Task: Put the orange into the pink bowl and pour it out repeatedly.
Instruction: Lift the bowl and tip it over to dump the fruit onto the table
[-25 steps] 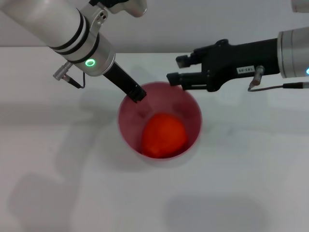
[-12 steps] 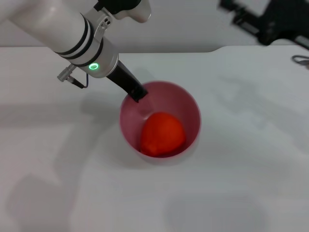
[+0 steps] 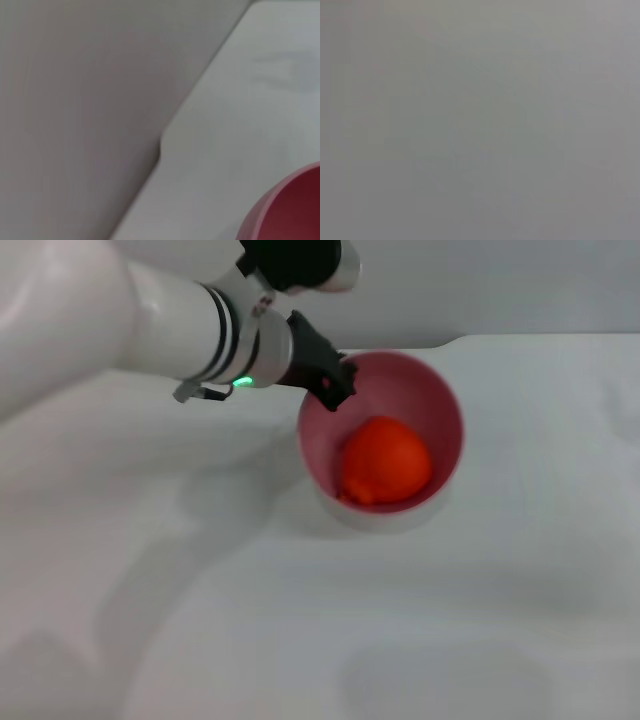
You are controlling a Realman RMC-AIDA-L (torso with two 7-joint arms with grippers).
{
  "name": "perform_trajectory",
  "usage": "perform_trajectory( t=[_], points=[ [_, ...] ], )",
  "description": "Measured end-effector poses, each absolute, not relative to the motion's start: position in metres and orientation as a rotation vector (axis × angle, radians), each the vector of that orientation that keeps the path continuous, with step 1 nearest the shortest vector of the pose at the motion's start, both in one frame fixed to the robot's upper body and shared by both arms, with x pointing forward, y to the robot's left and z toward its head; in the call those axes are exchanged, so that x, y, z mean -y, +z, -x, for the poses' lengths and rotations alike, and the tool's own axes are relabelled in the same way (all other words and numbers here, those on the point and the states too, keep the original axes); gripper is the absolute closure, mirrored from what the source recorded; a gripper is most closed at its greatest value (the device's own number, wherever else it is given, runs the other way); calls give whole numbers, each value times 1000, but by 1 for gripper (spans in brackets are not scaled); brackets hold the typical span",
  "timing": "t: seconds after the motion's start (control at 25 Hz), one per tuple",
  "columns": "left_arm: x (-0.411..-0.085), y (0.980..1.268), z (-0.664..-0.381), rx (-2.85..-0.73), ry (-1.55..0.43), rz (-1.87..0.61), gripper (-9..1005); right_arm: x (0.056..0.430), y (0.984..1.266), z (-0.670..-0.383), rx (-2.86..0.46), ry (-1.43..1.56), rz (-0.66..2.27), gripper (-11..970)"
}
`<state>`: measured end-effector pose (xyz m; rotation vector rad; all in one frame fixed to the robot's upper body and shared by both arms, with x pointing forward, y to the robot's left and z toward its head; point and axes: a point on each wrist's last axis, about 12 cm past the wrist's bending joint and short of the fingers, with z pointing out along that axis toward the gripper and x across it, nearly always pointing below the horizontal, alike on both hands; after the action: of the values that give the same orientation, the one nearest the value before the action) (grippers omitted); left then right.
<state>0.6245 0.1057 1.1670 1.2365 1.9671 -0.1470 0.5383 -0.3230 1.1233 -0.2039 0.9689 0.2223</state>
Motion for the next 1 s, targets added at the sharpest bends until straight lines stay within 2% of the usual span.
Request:
perform_trajectory(
  t=[0.32, 0.4, 0.52, 0.64, 0.72, 0.84, 1.0],
  points=[
    [-98, 1153, -605, -1686, -47, -1216, 952, 351, 1115, -529, -961, 124, -23, 459],
    [-97, 1144, -594, -1563, 8, -1212, 952, 355, 1113, -528, -960, 111, -62, 459],
    [-97, 1140, -586, -1492, 37, -1211, 952, 357, 1112, -528, -961, 109, -75, 460],
    [-94, 1133, -568, -1293, 110, -1191, 952, 357, 1113, -528, -958, 109, -81, 460],
    [-94, 1133, -568, -1293, 110, -1191, 952, 356, 1113, -529, -956, 113, -81, 460],
    [-93, 1128, -551, -1092, 192, -1129, 952, 355, 1113, -530, -955, 124, -80, 461],
    [-95, 1126, -546, -1004, 222, -1078, 952, 354, 1114, -531, -950, 151, -91, 461]
  ],
)
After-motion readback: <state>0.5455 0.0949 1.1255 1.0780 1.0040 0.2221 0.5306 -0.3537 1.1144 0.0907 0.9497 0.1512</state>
